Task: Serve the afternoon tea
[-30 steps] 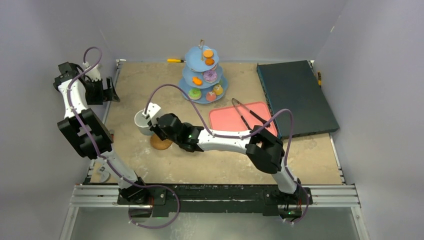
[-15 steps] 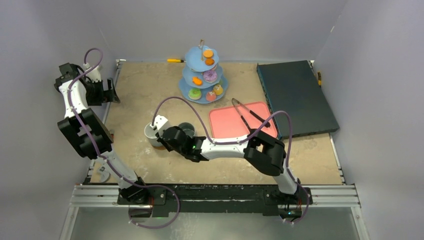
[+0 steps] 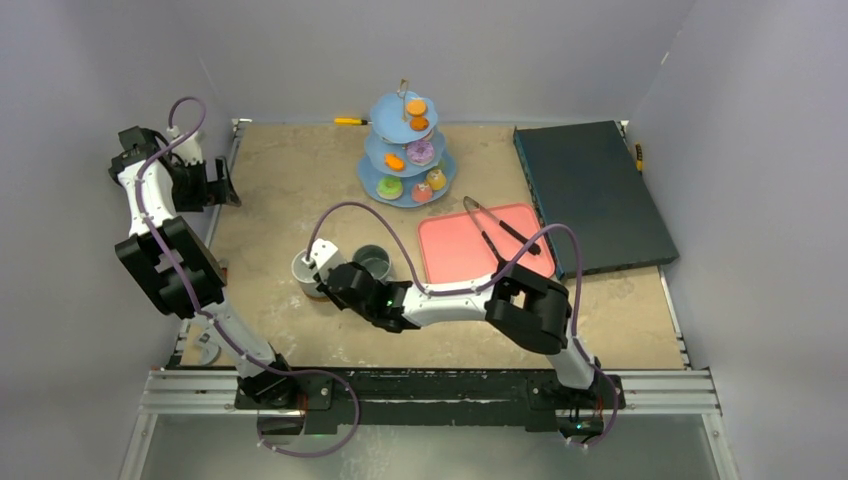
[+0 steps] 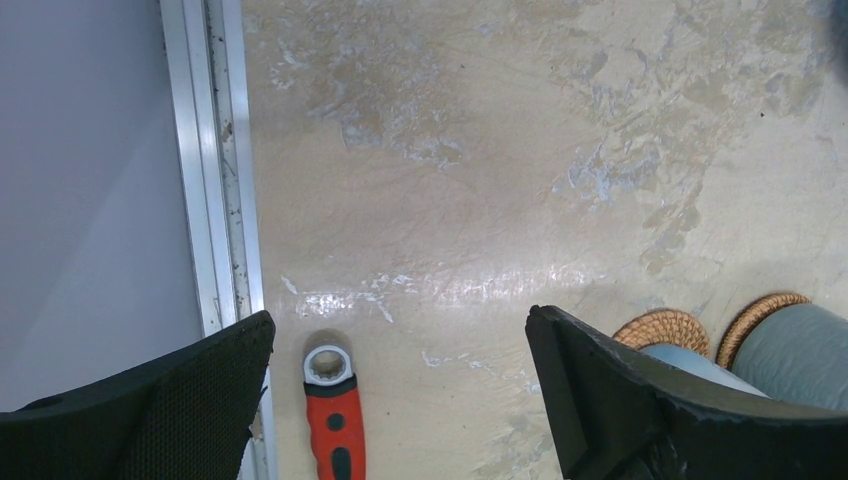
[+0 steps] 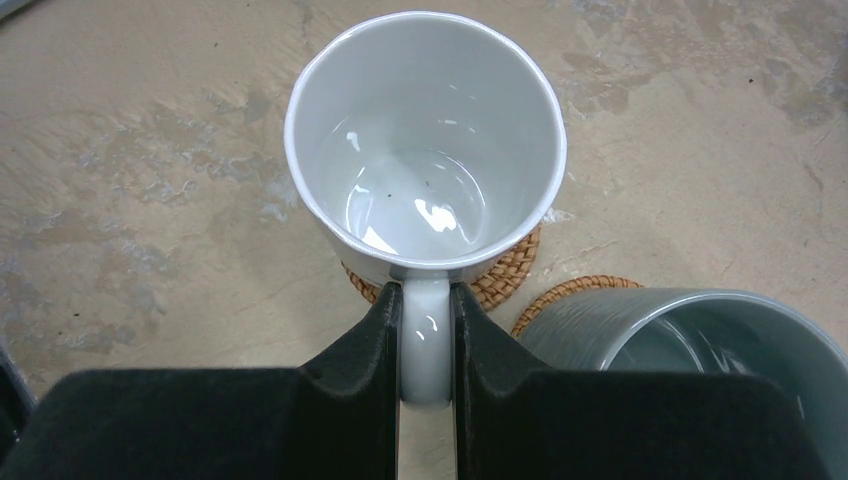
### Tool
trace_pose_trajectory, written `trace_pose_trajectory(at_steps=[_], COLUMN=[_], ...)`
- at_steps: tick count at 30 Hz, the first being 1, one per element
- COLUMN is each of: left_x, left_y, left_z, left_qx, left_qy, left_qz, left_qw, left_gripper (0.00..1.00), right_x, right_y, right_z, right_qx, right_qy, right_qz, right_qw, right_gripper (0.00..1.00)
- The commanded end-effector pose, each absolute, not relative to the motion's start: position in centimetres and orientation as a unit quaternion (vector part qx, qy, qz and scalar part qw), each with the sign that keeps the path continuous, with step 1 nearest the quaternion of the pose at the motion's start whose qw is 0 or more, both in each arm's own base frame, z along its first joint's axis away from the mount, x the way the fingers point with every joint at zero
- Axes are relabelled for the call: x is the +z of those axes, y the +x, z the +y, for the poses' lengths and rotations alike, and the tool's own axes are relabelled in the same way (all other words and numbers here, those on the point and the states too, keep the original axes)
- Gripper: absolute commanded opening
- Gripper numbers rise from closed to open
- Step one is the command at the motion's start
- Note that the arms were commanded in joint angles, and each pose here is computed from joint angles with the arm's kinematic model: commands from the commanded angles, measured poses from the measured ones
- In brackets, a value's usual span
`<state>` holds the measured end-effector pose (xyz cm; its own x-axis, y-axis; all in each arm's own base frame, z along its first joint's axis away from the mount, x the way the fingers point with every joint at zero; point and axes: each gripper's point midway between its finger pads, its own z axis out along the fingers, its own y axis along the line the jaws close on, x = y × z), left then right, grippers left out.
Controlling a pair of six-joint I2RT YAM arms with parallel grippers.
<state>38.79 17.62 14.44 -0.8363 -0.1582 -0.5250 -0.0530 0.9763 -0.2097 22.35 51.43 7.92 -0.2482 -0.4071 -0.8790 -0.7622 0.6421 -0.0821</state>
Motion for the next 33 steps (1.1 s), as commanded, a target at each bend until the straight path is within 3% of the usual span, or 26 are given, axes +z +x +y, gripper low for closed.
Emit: trace_pose_trajectory(at_steps=[1,3,4,6,10,13,18,21,27,33], left_x=[16.1,16.4,16.5,16.7,16.8,17.1,17.3,17.3,16.1,13.9], left_y=[38.9,39.0,39.0,39.2,39.7,40.0,40.5,41.2,44.1,47.4], left_z=[17.2,17.1,16.9,16.6,15.7,15.3,14.1,12.6,10.0,7.8], left_qx=[-0.089,-0.092,-0.092,-0.089,-0.079,-0.078,-0.076,-0.075,-0.075,-0.085], left_qy=[-0.038,-0.037,-0.036,-0.031,-0.020,-0.015,-0.006,0.007,0.023,0.045], left_qz=[0.947,0.945,0.945,0.944,0.945,0.944,0.943,0.942,0.931,0.899], left_qw=[0.308,0.311,0.313,0.315,0.318,0.320,0.323,0.327,0.358,0.428], left_gripper=[0.99,0.99,0.99,0.99,0.99,0.99,0.99,0.99,0.99,0.99], right_x=[13.1,12.3,12.1,11.9,12.4,12.8,16.5,20.2,24.7,24.0], right_y=[22.3,22.1,22.1,21.8,21.5,21.5,21.1,20.4,21.8,29.2], right_z=[52.7,52.7,52.7,52.5,52.0,51.7,51.7,51.6,48.1,37.8], right_qx=[0.220,0.211,0.208,0.208,0.210,0.209,0.238,0.274,0.288,0.246], right_qy=[-0.347,-0.355,-0.355,-0.358,-0.352,-0.345,-0.329,-0.320,-0.287,-0.191], right_qz=[0.743,0.748,0.751,0.752,0.751,0.753,0.742,0.731,0.727,0.758], right_qw=[0.529,0.520,0.517,0.514,0.517,0.520,0.533,0.536,0.553,0.574], right_gripper=[0.00,0.00,0.05,0.26,0.50,0.64,0.75,0.96,0.98,0.98])
